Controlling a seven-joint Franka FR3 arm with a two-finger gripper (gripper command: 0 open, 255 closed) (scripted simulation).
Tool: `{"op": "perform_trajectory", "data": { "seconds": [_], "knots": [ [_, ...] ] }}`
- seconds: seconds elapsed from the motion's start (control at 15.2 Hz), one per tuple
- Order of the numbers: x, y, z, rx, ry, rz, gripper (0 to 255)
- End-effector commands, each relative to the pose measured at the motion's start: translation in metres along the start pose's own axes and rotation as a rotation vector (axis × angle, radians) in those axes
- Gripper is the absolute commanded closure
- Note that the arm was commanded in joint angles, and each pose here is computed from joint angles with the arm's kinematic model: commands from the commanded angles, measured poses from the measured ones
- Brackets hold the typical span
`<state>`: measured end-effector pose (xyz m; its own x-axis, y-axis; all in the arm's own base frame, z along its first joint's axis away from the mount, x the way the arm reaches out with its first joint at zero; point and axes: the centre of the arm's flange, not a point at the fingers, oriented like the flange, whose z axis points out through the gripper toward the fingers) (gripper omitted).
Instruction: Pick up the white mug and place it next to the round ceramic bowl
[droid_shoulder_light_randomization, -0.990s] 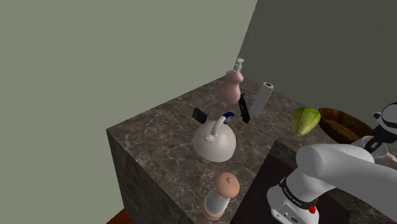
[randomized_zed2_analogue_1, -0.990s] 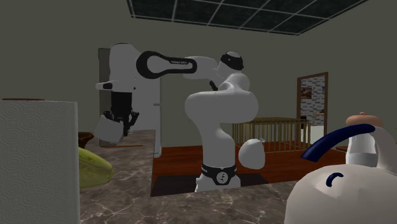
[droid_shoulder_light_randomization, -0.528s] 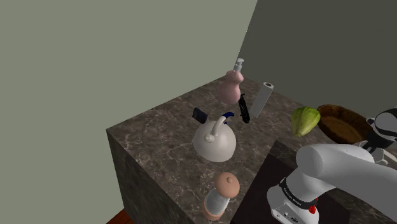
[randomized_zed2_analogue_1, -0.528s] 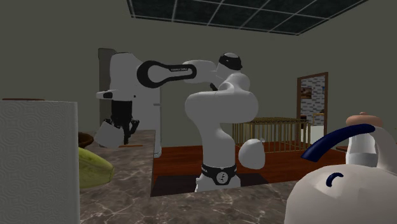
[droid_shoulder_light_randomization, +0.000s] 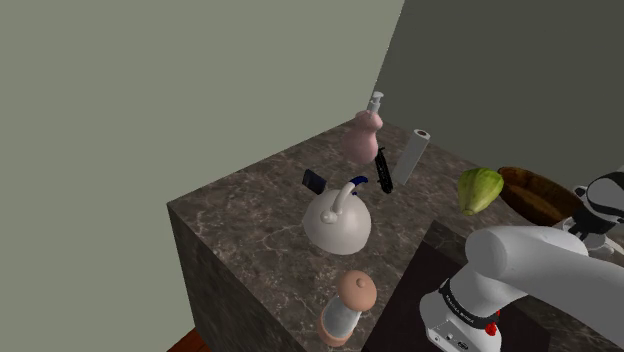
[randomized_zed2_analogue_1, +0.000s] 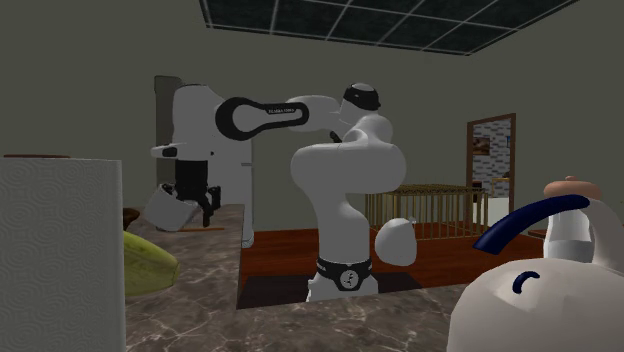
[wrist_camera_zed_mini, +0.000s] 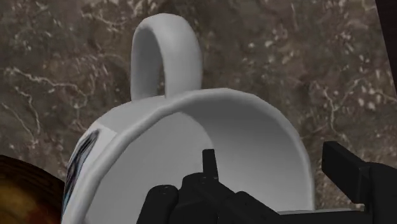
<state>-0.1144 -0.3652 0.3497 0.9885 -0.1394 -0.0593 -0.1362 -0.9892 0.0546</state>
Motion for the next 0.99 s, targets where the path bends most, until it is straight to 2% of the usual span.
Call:
{"op": "perform_trajectory", "data": {
  "seconds": [0.0,0.2,0.46,0.92],
  "knots": [
    [0.001,-0.001,0.001,0.002,0.001,-0.003,0],
    [0.001,0.001,0.001,0.002,0.001,-0.003,0],
    [0.001,0.001,-0.049,0.002,0.001,-0.003,0],
    [0.001,0.001,-0.049,0.002,0.001,-0.003,0]
  ]
}}
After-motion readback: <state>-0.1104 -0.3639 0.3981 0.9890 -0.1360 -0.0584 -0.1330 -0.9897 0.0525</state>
